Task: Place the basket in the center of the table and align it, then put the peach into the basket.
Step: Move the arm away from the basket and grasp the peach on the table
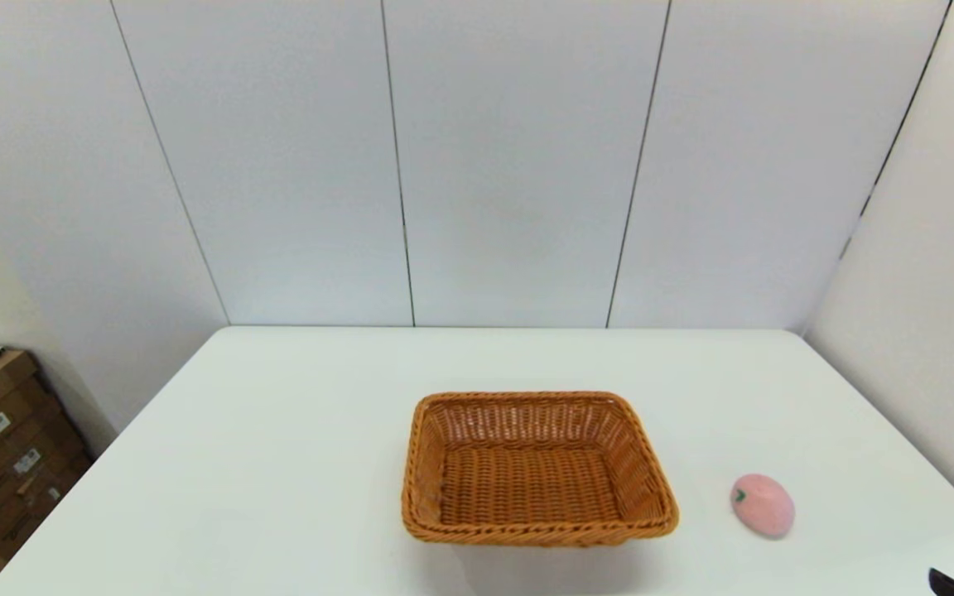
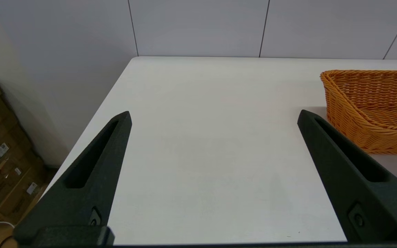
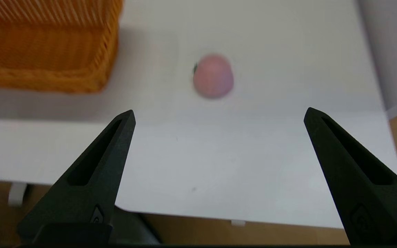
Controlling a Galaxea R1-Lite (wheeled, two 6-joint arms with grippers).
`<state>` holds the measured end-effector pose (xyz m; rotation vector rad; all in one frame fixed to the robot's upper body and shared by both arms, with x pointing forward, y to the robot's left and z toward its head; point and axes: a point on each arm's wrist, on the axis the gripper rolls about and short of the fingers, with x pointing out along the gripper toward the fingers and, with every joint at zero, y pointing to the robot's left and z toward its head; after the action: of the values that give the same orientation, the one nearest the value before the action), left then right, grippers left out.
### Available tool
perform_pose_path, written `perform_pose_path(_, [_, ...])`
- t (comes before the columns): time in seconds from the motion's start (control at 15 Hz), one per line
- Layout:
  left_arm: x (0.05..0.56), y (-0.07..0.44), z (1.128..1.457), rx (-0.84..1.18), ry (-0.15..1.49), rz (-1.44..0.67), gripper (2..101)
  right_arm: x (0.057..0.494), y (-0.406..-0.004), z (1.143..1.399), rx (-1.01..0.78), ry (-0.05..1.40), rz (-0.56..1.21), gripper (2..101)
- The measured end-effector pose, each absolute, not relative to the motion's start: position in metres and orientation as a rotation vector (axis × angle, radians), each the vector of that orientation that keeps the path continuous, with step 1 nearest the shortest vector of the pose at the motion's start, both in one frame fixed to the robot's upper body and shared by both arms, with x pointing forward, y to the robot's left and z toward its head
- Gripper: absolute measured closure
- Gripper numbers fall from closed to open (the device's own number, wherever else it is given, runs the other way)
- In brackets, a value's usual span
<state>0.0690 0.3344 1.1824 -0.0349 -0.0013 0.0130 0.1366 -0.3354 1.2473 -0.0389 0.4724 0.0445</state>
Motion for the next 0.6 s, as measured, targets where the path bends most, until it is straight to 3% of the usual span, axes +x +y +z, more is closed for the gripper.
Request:
perform_pose_path(0.13, [0.069,0.334,1.182,-0.037,0.000,0.014,5.4,0.188,-0.335,1.246,-0.058,0.660,0.047,5.2])
perform_pose_path(0.33, [0.069,0.334,1.182,-0.035,0.001,0.014,5.4,0.263,-0.333,1.216,-0.096,0.842,0.017,5.2])
perform_pose_path(0.6, [0.069,0.334,1.182,-0.035,0.001,0.014,5.4,0.337,-0.330,1.155,-0.119,0.867,-0.041,5.2])
